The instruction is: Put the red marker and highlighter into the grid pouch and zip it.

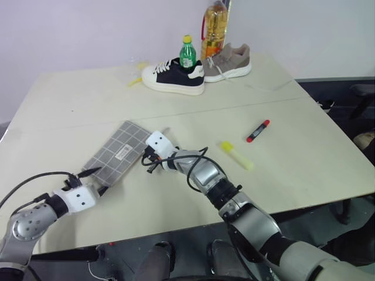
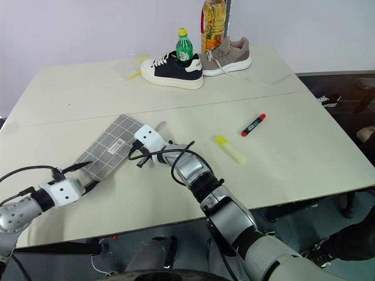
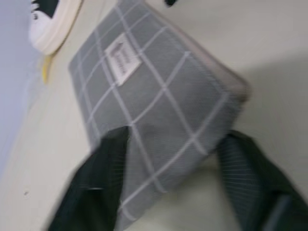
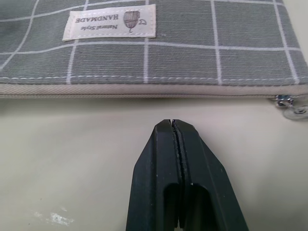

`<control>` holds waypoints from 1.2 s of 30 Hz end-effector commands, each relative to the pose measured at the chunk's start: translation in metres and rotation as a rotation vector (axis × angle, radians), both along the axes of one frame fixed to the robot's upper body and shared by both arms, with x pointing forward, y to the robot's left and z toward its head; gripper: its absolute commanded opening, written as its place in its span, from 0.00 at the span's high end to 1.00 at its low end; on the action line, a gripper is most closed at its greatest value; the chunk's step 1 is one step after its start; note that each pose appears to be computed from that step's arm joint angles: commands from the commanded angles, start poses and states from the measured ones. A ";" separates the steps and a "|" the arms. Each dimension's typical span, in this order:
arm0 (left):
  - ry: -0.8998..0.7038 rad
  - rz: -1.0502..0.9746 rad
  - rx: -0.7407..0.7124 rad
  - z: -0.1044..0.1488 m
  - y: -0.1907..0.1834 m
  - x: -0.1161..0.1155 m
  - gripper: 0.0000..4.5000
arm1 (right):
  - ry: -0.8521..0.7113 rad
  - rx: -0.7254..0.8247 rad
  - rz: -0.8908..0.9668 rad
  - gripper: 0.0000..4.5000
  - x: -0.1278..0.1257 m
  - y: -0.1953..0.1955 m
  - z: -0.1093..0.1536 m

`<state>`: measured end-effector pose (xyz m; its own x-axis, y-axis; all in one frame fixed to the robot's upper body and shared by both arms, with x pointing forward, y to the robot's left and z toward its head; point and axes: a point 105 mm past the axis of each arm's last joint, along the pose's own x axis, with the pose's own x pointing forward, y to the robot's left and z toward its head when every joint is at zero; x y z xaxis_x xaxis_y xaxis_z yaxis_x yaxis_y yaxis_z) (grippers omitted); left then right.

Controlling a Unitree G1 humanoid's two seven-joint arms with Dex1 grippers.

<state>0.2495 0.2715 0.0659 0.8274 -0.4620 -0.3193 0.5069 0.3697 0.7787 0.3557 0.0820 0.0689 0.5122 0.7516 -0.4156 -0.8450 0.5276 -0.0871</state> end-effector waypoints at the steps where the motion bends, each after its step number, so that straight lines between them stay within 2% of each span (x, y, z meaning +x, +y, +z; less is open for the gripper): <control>1: -0.002 -0.011 -0.019 -0.001 -0.003 0.000 0.84 | -0.017 0.064 0.072 1.00 -0.016 0.031 0.017; 2: -0.007 -0.005 -0.029 0.000 -0.003 0.001 0.94 | -0.023 0.067 0.070 1.00 -0.015 0.031 0.018; 3: -0.015 0.001 -0.043 0.002 -0.004 0.002 0.99 | -0.038 0.071 0.069 1.00 -0.014 0.029 0.020; 9: -0.042 -0.006 -0.108 0.008 -0.018 0.002 0.99 | -0.089 0.122 0.062 1.00 -0.008 0.017 0.035; 16: -0.094 -0.014 -0.184 0.022 -0.040 -0.002 0.99 | -0.175 0.148 0.043 1.00 -0.004 -0.015 0.052; 20: -0.056 -0.053 -0.205 0.020 -0.055 -0.011 0.99 | -0.206 0.176 0.023 1.00 0.001 -0.041 0.062; 24: -0.011 -0.077 -0.201 0.015 -0.061 -0.017 0.99 | -0.190 0.210 0.021 1.00 0.001 -0.047 0.069; 29: 0.013 -0.097 -0.196 0.012 -0.065 -0.019 0.99 | -0.148 0.053 0.008 1.00 0.006 -0.041 0.034; 34: 0.038 -0.094 -0.222 0.011 -0.067 -0.020 0.99 | -0.049 0.035 -0.038 1.00 0.009 -0.037 0.015; 36: 0.041 -0.079 -0.253 0.012 -0.066 -0.020 0.85 | 0.006 -0.001 -0.056 1.00 0.008 -0.038 0.001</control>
